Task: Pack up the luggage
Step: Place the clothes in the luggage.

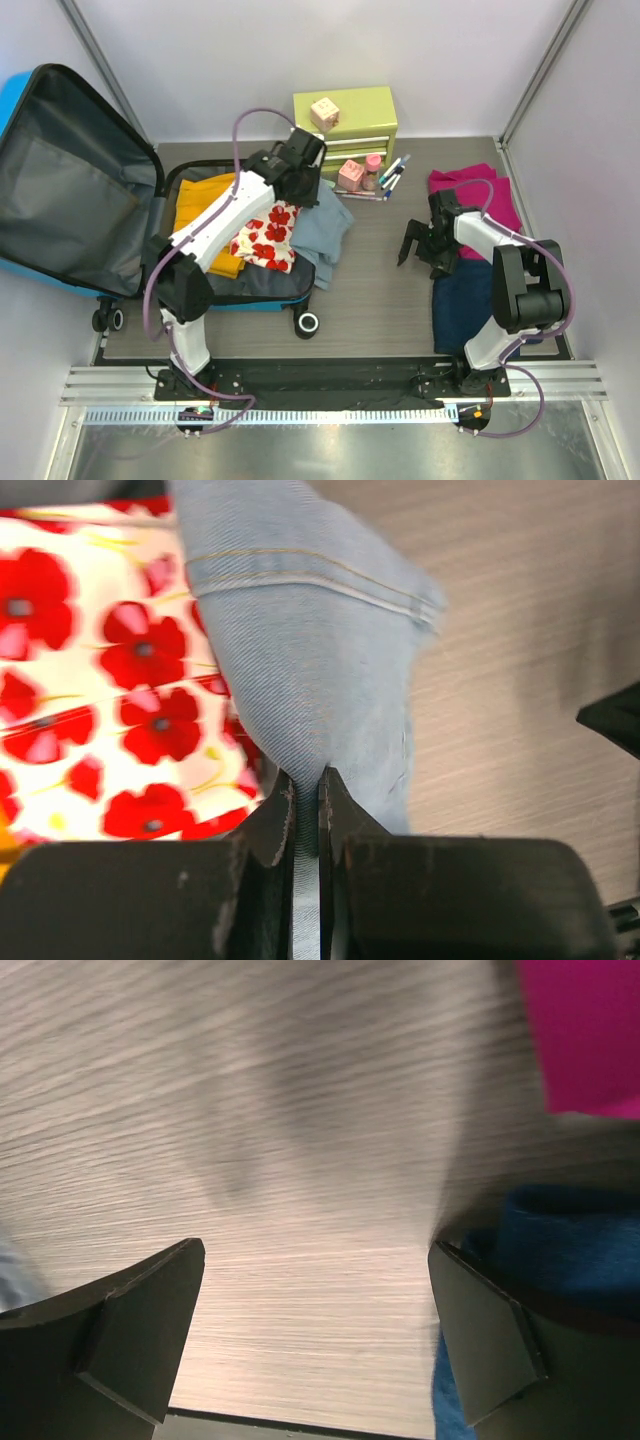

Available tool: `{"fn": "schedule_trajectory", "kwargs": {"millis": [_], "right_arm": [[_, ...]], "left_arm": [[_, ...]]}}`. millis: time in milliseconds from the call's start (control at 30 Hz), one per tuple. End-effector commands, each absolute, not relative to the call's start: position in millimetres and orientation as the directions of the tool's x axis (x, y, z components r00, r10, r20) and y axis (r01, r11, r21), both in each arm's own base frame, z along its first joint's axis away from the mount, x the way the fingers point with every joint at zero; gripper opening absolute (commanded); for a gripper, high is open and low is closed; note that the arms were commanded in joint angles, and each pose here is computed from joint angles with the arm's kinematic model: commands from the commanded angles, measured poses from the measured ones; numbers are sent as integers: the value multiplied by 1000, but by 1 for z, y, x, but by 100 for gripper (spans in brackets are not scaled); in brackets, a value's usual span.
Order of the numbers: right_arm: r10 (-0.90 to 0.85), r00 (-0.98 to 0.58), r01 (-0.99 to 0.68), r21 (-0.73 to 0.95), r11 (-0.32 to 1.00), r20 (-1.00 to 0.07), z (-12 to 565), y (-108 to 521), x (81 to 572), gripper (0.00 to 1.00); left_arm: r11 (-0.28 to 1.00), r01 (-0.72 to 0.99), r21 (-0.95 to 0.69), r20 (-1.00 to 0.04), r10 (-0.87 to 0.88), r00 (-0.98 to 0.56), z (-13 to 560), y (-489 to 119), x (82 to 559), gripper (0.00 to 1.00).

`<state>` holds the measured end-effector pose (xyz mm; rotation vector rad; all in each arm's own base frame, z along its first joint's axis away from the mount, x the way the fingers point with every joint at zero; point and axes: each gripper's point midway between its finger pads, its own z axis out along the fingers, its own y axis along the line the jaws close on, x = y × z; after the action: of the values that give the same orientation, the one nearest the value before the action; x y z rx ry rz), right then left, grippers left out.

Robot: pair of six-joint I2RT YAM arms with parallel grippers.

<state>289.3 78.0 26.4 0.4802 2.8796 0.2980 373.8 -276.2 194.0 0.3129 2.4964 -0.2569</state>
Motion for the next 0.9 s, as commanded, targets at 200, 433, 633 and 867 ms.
{"fn": "schedule_trajectory", "kwargs": {"millis": [200, 433, 633, 867], "right_arm": [[325, -924, 283, 211, 936, -201, 41, 73, 289, 100], [319, -928, 283, 196, 939, -190, 36, 70, 283, 100], [321, -927, 285, 191, 939, -192, 36, 69, 281, 100], [318, -931, 285, 184, 941, -181, 33, 68, 276, 100]], "left_arm": [[962, 255, -95, -736, 105, -669, 286, -243, 383, 0], [982, 174, -68, -746, 65, -663, 295, -199, 393, 0], [994, 97, -57, -726, 25, -687, 272, -158, 405, 0], [997, 74, -35, -701, 28, -712, 244, -138, 417, 0]]}}
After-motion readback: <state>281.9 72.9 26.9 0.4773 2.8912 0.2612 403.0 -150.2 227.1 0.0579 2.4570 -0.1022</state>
